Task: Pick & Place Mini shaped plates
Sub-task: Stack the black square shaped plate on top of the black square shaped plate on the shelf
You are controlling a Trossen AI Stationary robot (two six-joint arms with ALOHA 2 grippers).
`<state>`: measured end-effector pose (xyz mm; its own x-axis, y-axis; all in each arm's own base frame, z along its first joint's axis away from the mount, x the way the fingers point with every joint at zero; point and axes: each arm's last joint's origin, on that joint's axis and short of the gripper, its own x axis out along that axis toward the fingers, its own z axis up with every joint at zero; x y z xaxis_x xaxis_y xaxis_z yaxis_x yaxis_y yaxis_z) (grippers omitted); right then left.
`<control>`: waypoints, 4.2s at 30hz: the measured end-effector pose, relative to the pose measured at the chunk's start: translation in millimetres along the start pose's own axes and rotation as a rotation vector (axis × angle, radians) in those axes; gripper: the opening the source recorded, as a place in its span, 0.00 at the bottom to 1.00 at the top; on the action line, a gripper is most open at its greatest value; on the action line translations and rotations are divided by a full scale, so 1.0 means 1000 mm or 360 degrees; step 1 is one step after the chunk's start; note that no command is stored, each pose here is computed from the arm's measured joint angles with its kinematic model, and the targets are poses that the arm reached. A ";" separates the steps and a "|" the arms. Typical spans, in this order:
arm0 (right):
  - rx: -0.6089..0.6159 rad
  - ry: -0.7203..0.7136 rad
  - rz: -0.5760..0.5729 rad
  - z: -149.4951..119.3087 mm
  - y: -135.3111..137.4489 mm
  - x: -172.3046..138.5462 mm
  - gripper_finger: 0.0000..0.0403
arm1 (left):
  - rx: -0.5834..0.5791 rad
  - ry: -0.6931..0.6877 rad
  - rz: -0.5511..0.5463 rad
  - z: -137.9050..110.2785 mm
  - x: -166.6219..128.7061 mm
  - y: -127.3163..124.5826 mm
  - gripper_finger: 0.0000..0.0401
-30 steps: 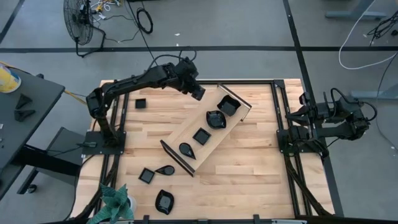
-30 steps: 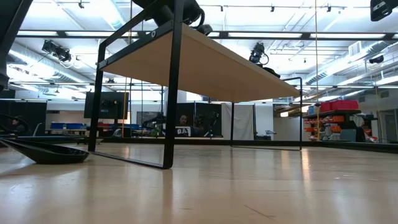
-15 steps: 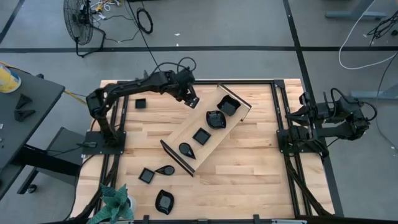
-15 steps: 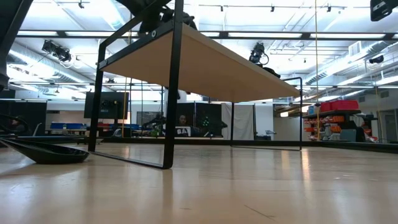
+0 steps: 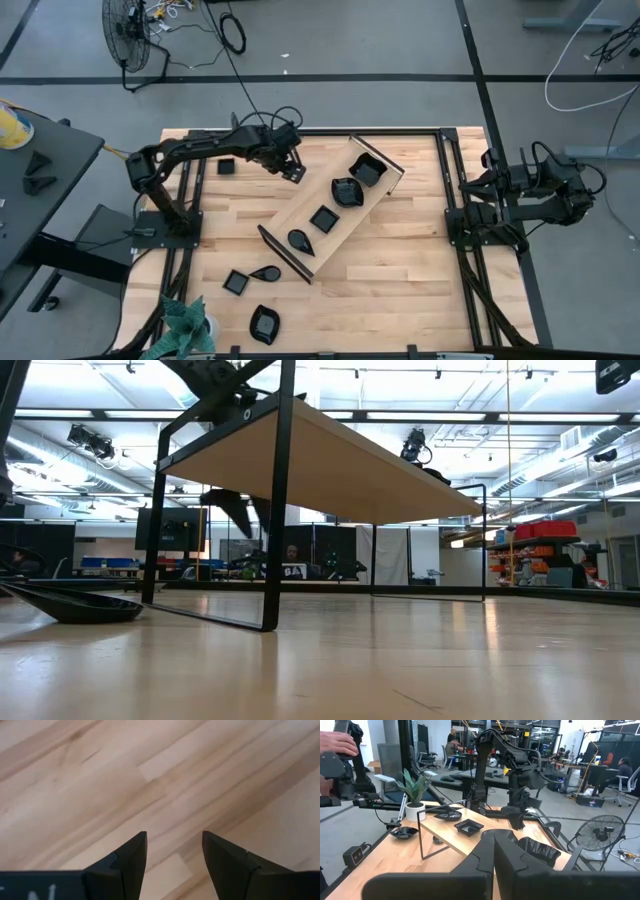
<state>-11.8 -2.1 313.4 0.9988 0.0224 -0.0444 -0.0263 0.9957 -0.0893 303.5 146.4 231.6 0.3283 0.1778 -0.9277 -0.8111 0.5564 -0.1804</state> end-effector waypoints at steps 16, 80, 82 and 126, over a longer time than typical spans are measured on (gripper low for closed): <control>0.0000 0.0001 0.0000 0.000 0.000 0.000 0.03 | 0.0100 0.0145 0.0196 -0.062 0.002 0.041 0.49; 0.0000 -0.0001 0.0000 0.000 0.000 0.000 0.03 | 0.1296 0.0559 0.0859 -0.114 0.048 0.138 0.49; 0.0000 -0.0001 0.0000 0.000 0.000 0.000 0.03 | 0.1298 0.0556 0.0858 -0.113 0.048 0.138 0.49; 0.0000 0.0000 0.0000 0.000 0.000 0.000 0.03 | 0.1377 0.0627 0.0880 -0.088 0.024 0.128 0.00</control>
<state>-11.9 -2.1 313.5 0.9988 0.0222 -0.0441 -0.0261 0.9957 -0.0893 165.3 150.6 157.8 -0.2781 0.3923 -0.8768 -0.1345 0.8879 0.4399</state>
